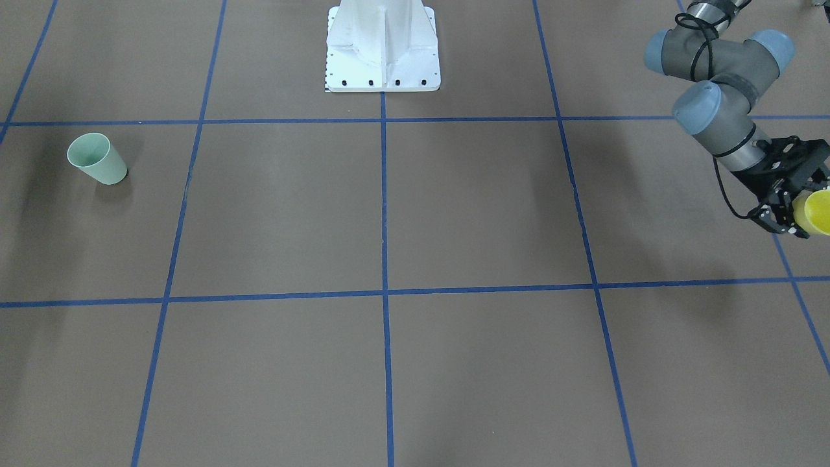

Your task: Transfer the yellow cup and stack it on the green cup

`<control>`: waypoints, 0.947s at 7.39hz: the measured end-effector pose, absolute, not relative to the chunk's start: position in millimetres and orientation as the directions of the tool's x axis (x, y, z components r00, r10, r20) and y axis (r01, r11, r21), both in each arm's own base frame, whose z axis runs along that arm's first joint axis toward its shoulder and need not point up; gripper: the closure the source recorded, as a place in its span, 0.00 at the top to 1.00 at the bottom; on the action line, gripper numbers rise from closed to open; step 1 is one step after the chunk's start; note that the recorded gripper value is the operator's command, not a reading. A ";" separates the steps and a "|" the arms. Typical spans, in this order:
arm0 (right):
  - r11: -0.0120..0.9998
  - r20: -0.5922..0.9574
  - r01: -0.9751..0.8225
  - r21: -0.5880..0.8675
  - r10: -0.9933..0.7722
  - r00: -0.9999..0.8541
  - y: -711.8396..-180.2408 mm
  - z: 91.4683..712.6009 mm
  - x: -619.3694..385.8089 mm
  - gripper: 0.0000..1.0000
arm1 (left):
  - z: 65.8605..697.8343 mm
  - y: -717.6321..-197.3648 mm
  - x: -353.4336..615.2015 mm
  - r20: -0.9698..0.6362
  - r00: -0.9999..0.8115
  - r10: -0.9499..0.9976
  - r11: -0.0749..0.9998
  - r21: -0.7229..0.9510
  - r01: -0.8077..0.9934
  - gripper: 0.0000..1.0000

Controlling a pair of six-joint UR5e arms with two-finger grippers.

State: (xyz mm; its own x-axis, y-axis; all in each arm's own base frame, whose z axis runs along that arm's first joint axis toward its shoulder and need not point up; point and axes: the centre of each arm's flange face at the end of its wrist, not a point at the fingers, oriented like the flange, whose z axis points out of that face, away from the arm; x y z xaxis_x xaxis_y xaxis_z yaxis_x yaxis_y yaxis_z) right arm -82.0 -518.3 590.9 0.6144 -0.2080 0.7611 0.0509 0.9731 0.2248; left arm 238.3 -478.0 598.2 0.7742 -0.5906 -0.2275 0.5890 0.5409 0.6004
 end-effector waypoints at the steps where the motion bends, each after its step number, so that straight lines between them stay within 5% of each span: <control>1: 0.969 0.761 0.055 0.239 -0.222 0.610 -525.0 582.8 -86.7 0.99 | 571.8 -506.4 269.3 -0.325 0.796 -0.511 0.528 0.612 0.589 0.29; 4: 0.957 0.776 0.039 0.288 -0.257 0.576 -560.0 520.3 -119.0 0.99 | 446.3 -558.2 374.2 -0.596 0.789 -0.148 0.566 0.603 0.562 0.36; 6: 0.958 0.811 0.008 0.286 -0.246 0.530 -587.9 442.5 -176.7 0.99 | 357.2 -550.0 464.9 -0.714 0.698 0.049 0.596 0.582 0.553 0.48; 7: 0.963 0.830 -0.016 0.271 -0.225 0.510 -597.0 401.4 -209.4 0.99 | 325.0 -536.7 497.8 -0.749 0.651 0.125 0.595 0.582 0.555 0.45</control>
State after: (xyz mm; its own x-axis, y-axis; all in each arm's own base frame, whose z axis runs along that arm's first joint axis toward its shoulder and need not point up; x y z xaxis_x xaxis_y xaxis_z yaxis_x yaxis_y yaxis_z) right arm -209.4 -597.0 401.4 0.5098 -0.2252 0.8303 -0.0159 0.9625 0.2708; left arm 497.8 -536.7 325.0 0.6506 0.1253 -0.7490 0.5550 0.5948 0.5816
